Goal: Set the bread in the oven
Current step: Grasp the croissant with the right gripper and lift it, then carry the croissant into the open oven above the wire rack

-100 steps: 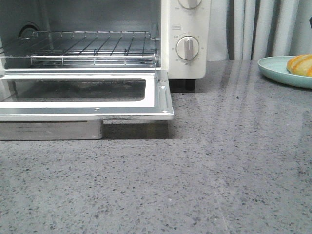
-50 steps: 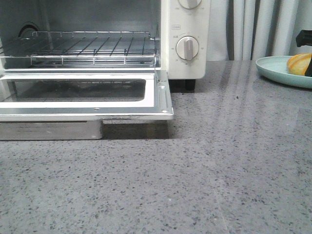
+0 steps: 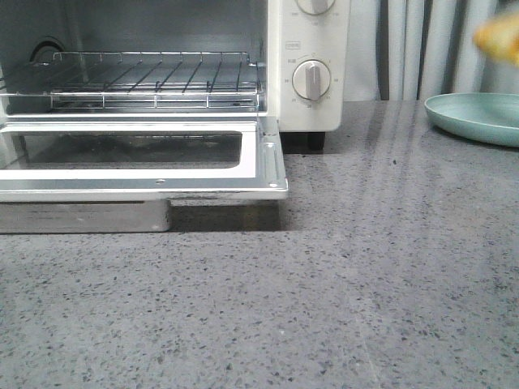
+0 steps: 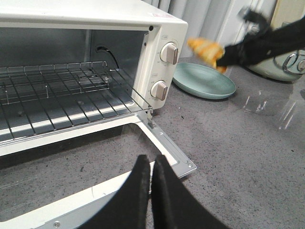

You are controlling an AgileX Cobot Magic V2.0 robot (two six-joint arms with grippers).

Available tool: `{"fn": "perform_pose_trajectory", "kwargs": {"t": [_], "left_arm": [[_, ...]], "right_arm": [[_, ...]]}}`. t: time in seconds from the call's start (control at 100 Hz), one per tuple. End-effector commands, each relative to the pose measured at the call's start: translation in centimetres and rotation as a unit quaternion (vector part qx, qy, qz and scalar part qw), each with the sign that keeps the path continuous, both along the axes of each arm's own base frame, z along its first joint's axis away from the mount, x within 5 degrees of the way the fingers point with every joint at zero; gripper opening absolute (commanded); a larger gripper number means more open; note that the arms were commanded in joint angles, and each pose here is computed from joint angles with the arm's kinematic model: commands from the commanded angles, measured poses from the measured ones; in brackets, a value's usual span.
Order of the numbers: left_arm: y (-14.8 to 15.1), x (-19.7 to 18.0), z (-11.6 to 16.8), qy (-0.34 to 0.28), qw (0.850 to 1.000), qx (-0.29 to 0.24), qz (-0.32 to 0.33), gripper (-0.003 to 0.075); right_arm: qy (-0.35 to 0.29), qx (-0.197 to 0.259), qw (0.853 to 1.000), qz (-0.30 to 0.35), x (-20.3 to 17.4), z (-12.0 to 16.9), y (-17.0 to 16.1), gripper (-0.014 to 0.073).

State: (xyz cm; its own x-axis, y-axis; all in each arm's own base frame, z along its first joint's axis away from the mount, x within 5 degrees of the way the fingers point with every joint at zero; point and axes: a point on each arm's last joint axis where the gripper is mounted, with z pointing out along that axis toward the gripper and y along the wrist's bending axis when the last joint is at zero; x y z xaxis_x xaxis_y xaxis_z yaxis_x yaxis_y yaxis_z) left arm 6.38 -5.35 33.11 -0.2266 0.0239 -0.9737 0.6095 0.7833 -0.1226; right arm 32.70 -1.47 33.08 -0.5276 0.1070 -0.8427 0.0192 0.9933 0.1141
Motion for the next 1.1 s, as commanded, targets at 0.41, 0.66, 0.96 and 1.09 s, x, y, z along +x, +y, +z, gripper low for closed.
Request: {"fn": "perform_pose_trajectory", "kwargs": {"t": [0.41,0.66,0.96,1.09], "left_arm": [[0.2,0.2,1.6,-0.049,0.999,-0.016,0.017,-0.0021],[0.2,0.2,1.5,-0.047,0.999,-0.015,0.016,-0.0021],[0.2,0.2,1.5,-0.045,0.999,-0.014,0.015,-0.0021],[0.2,0.2,1.5,-0.044,0.999,-0.014,0.015,-0.0021]], "right_arm": [[-0.327,-0.003,0.899,0.293,-10.9,14.9,16.4,-0.0062],[-0.229,-0.101,0.851,0.462,-12.3,9.0,25.6,-0.0062],[-0.183,-0.105,0.861,0.464,-8.4,3.4,30.2,-0.0057],[-0.146,-0.091,0.885,0.432,-5.4,2.5,30.0,-0.0057]]}}
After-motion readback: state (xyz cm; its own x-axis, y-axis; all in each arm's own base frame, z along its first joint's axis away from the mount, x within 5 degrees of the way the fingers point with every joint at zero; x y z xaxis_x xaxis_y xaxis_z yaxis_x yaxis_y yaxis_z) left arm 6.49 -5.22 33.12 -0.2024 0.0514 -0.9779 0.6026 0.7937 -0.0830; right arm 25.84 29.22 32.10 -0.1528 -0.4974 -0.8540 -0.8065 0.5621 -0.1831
